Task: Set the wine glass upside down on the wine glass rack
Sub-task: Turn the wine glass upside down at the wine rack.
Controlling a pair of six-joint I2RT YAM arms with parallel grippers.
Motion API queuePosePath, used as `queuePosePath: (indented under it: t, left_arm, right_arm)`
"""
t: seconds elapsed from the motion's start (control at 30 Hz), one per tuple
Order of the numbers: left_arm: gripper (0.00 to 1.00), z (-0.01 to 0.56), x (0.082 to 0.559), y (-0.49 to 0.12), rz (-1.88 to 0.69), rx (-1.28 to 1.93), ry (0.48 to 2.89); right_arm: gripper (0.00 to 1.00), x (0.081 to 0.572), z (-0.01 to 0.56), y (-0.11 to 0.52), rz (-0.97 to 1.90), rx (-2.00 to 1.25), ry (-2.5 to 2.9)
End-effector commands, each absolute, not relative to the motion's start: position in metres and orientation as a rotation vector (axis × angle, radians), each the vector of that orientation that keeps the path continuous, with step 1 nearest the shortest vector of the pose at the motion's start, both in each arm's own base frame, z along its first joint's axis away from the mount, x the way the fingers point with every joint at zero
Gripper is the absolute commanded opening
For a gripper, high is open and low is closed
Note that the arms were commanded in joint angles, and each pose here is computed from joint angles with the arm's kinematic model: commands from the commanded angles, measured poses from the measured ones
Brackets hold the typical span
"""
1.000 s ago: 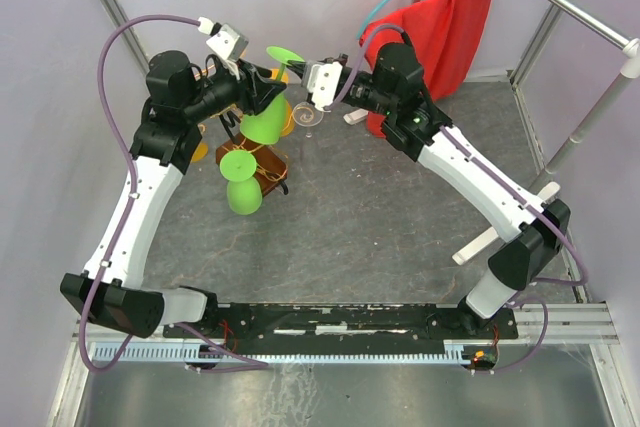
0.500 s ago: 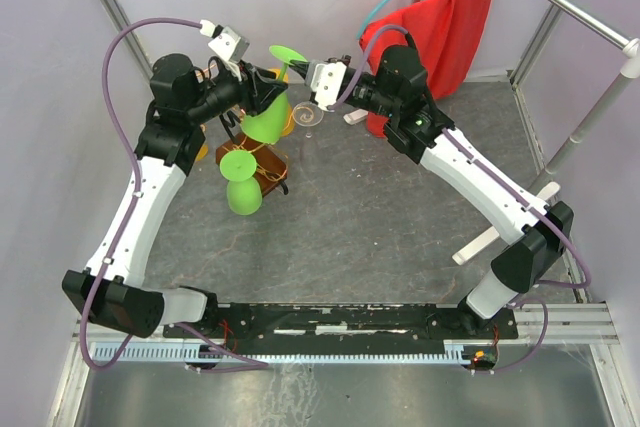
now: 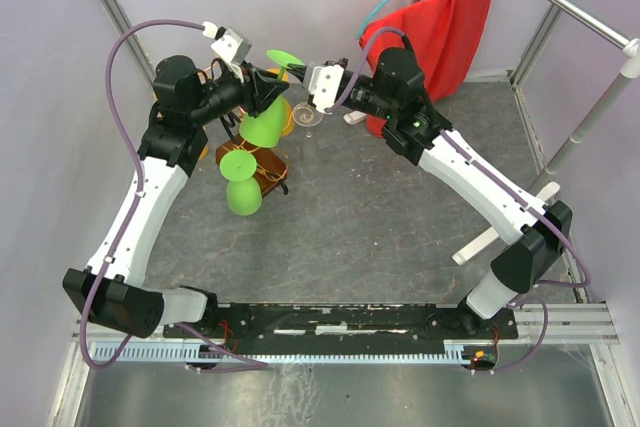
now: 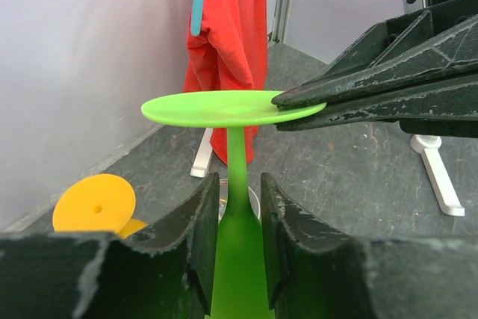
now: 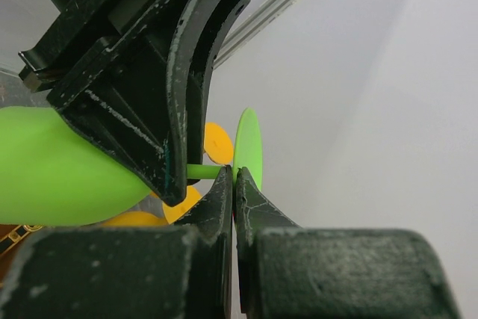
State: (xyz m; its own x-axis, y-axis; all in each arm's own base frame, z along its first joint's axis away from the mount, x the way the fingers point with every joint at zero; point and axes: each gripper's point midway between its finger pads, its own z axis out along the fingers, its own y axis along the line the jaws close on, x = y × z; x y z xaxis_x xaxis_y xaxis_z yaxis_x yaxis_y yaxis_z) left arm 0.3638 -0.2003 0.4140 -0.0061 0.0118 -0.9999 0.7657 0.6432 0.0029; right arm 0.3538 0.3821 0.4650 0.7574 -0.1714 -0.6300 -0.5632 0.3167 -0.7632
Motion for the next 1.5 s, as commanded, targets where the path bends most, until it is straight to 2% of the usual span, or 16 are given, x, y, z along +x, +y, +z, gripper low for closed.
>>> queuePosePath:
  t: [0.0, 0.13, 0.43, 0.53, 0.6, 0.83, 0.97, 1.17, 1.33, 1.47]
  left_arm:
    - [0.28, 0.42, 0.36, -0.203, -0.696, 0.691, 1.445]
    - [0.15, 0.416, 0.359, -0.204, -0.702, 0.692, 1.453]
    - [0.13, 0.409, 0.359, -0.205, -0.709, 0.695, 1.462]
    - [0.06, 0.409, 0.359, -0.204, -0.704, 0.69, 1.463]
    - [0.03, 0.41, 0.359, -0.203, -0.7, 0.686, 1.463]
    - [0.03, 0.431, 0.361, -0.193, -0.639, 0.622, 1.4]
    - [0.03, 0.444, 0.366, -0.182, -0.578, 0.549, 1.377]
    - [0.03, 0.466, 0.371, -0.162, -0.482, 0.443, 1.333]
    - [0.03, 0.485, 0.354, -0.133, -0.338, 0.395, 1.315]
    - [0.03, 0.478, 0.332, -0.104, -0.204, 0.354, 1.359]
  right_arm:
    - [0.01, 0.334, 0.512, 0.372, 0.266, -1.17, 0.598]
    - [0.01, 0.335, 0.514, 0.368, 0.251, -1.151, 0.601]
    - [0.01, 0.337, 0.517, 0.369, 0.244, -1.134, 0.587]
    - [0.02, 0.338, 0.517, 0.368, 0.239, -1.131, 0.59]
    - [0.08, 0.339, 0.517, 0.367, 0.23, -1.121, 0.591]
    - [0.36, 0.338, 0.517, 0.358, 0.193, -1.108, 0.596]
    - [0.47, 0.334, 0.517, 0.348, 0.171, -1.099, 0.61]
    - [0.57, 0.33, 0.513, 0.334, 0.141, -1.087, 0.654]
    - [0.59, 0.336, 0.501, 0.324, 0.101, -1.071, 0.72]
    - [0.6, 0.343, 0.489, 0.323, 0.088, -1.074, 0.76]
